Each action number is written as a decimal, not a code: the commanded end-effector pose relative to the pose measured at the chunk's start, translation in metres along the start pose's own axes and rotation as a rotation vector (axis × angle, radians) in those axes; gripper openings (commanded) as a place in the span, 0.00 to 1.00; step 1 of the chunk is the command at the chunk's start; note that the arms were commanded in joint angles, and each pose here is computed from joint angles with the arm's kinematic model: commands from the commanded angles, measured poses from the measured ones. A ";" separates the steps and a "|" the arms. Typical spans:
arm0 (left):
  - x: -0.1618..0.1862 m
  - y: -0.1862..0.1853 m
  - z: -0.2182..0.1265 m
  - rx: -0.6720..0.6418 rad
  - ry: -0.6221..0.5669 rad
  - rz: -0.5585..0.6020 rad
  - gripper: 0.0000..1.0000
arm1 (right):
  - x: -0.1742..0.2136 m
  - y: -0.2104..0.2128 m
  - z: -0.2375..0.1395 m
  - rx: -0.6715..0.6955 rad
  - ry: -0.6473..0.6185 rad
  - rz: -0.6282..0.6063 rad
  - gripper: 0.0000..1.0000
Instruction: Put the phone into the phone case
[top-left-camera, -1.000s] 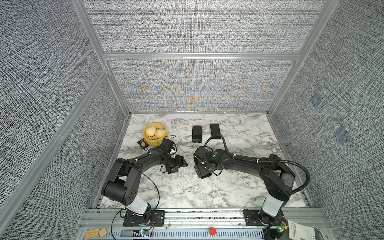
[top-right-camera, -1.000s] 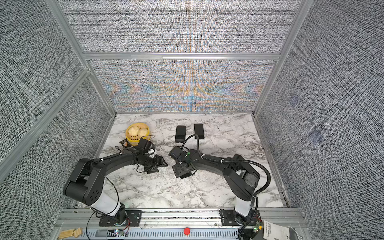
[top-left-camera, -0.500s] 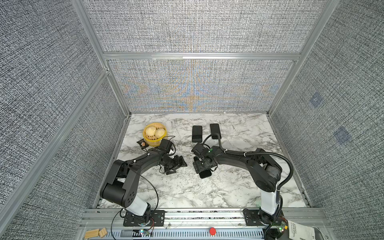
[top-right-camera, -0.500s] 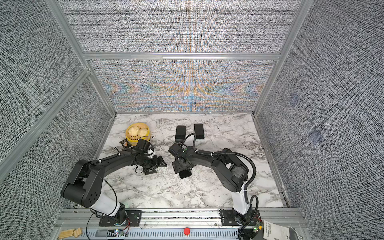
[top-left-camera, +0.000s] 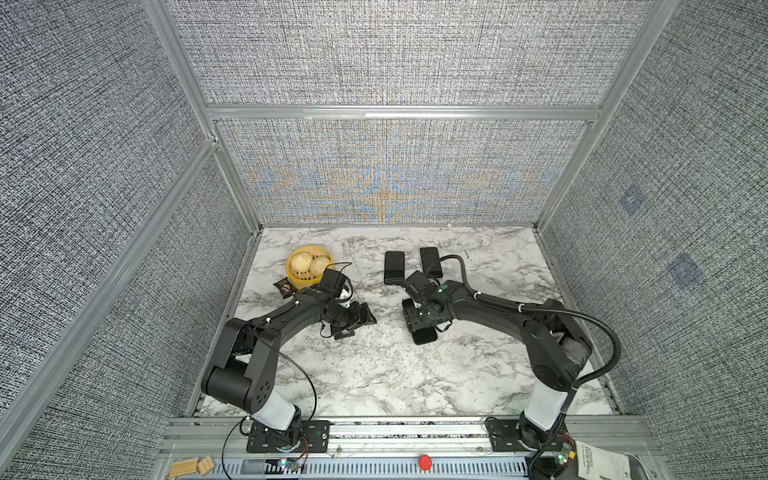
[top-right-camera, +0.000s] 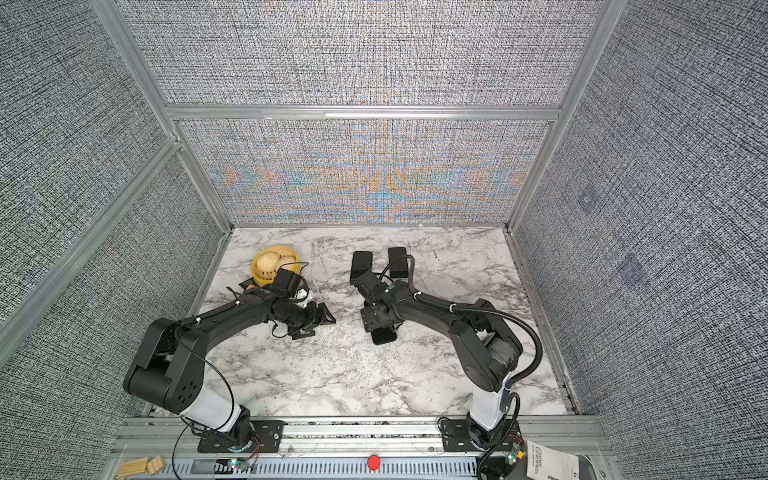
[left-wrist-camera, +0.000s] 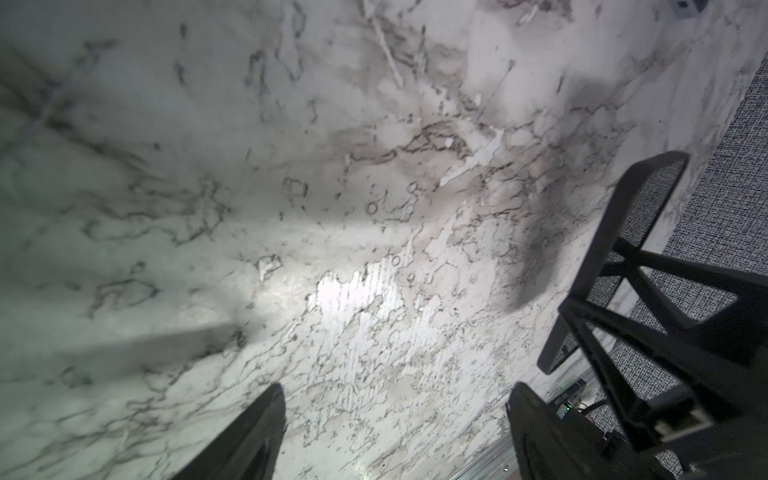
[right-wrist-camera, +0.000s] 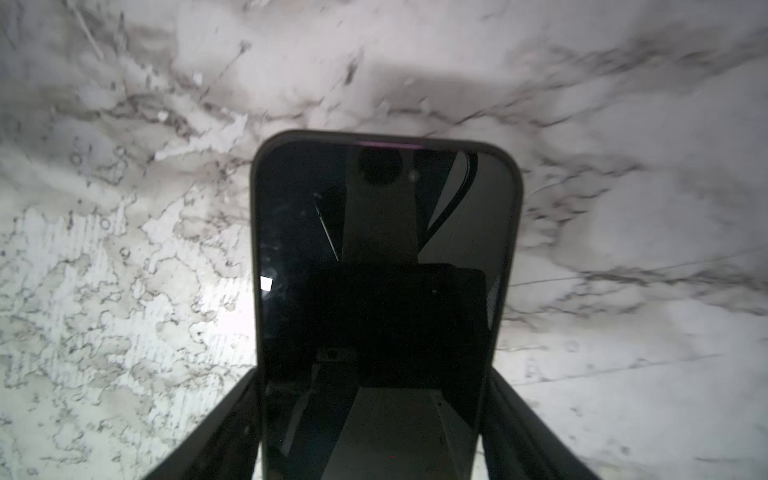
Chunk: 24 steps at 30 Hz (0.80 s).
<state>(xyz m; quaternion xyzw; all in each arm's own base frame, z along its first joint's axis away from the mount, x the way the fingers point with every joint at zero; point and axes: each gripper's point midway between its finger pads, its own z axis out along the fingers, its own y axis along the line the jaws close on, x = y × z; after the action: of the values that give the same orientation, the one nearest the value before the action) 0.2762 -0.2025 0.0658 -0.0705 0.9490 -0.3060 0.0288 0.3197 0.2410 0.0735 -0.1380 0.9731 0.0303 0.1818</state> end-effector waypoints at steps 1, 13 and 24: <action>-0.012 -0.013 -0.003 0.022 -0.021 0.033 0.85 | -0.021 -0.038 -0.010 0.047 -0.025 -0.005 0.67; -0.068 -0.078 0.005 0.138 -0.046 0.091 0.83 | -0.141 -0.147 0.012 0.030 -0.097 0.038 0.63; -0.100 -0.090 0.027 0.104 -0.009 0.070 0.83 | -0.174 -0.196 0.063 0.040 -0.036 0.111 0.63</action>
<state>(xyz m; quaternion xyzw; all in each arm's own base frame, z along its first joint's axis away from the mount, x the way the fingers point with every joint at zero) 0.3892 -0.2740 0.0982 -0.0344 0.9322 -0.3553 0.0602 0.5553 0.1068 0.0799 -0.0778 0.9727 0.0184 0.2178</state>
